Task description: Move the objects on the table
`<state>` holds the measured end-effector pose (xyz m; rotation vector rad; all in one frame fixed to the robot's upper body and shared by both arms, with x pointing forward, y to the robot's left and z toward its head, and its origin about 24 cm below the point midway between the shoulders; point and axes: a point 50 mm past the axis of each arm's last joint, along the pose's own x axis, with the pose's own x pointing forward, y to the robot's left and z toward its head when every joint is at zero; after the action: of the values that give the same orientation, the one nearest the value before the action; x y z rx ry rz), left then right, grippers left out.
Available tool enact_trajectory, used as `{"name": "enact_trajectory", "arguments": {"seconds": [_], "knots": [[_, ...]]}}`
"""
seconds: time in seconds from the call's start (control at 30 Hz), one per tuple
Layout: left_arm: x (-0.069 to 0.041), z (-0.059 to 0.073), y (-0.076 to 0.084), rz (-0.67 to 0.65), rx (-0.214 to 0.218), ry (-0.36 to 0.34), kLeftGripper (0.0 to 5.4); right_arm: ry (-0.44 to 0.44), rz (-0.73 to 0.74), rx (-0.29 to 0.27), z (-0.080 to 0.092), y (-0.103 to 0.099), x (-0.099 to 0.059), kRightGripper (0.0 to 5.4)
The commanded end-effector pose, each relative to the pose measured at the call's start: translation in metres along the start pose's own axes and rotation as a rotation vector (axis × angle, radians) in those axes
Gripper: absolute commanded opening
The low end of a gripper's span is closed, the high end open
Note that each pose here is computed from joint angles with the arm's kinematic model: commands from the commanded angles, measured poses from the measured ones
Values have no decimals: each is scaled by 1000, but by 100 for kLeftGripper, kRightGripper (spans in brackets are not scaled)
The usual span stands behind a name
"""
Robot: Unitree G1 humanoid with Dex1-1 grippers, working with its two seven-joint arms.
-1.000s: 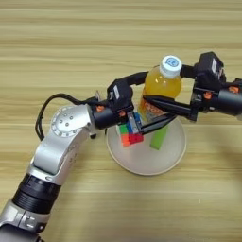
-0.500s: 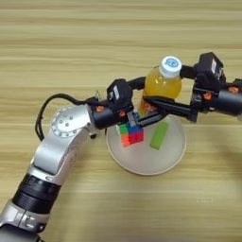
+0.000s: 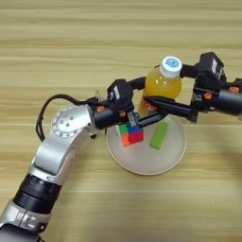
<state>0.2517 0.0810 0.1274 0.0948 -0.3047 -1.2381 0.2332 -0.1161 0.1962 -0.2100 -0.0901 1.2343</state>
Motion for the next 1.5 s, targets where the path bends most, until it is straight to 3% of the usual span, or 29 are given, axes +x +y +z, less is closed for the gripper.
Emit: {"name": "enact_trajectory", "arguments": {"seconds": [0.03, 0.2, 0.5, 0.7, 0.87, 1.03, 1.37, 1.5], "knots": [[1, 5, 3, 12, 32, -20, 338, -13, -7, -32, 6, -2, 0, 460], [1, 4, 4, 22, 35, -21, 338, -38, -10, -40, 7, -2, 0, 536], [-7, 2, 12, 102, 33, -27, 338, -291, -85, -46, 30, -10, -9, 540], [-19, 0, 30, 266, 35, -36, 338, -386, -183, 4, 22, -21, -23, 540], [-29, -6, 50, 439, 58, -7, 338, -369, -253, 44, 2, -31, -28, 540], [-33, -19, 68, 569, 101, 68, 338, -349, -302, 65, -14, -36, -25, 540], [-18, -36, 91, 648, 96, 136, 338, -347, -302, 96, -26, -31, -9, 540], [-11, -50, 96, 685, 76, 190, 338, -344, -359, 144, -35, -34, -5, 540]]}}
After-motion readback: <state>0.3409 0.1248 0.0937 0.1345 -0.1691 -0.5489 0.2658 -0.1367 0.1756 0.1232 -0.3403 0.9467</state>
